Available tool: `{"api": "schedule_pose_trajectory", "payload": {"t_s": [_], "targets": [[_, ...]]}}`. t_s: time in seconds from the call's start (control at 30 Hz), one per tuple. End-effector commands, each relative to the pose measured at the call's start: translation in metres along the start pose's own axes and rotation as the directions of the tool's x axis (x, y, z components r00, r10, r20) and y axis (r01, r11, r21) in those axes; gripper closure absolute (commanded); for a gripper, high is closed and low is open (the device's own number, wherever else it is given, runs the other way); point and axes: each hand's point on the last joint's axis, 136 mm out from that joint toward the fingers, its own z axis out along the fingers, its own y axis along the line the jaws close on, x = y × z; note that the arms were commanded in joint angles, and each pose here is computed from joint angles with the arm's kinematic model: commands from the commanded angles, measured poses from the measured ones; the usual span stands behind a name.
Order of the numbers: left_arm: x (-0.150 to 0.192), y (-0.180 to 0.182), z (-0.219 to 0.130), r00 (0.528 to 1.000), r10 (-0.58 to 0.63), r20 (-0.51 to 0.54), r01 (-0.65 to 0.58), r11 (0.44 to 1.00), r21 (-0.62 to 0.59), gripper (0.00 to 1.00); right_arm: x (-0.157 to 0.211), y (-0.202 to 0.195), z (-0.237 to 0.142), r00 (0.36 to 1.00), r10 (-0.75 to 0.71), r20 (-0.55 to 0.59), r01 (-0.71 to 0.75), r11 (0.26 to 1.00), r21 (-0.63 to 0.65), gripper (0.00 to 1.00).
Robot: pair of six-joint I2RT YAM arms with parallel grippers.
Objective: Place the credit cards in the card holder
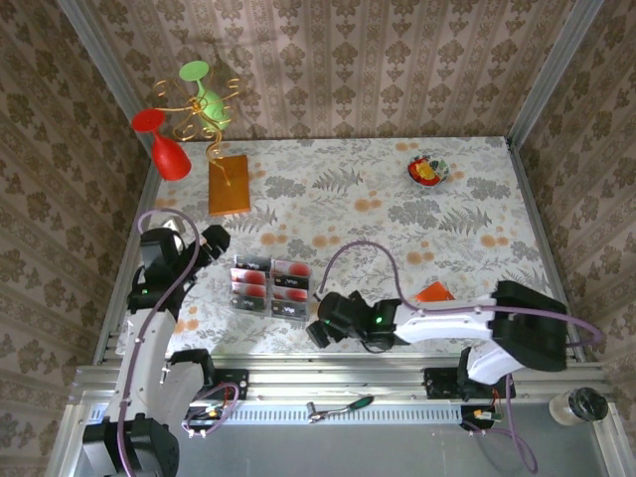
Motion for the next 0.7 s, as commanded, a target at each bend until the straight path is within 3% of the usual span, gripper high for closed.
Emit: {"api": "schedule_pose_trajectory", "payload": {"t_s": [0.0,0.67], "targets": [[0.020,0.000,0.011,0.997,-0.033,-0.065,0.035,0.999,0.028,0.00,-0.015,0.004,0.005,0.998,0.019,0.058,-0.024,0.997,0.080,0.00],[0.051,-0.008,0.043,0.992,0.075,-0.106,-0.075,0.997,0.006,0.00,-0.017,0.001,0.029,0.997,0.034,0.072,-0.042,0.992,0.115,0.00]]}}
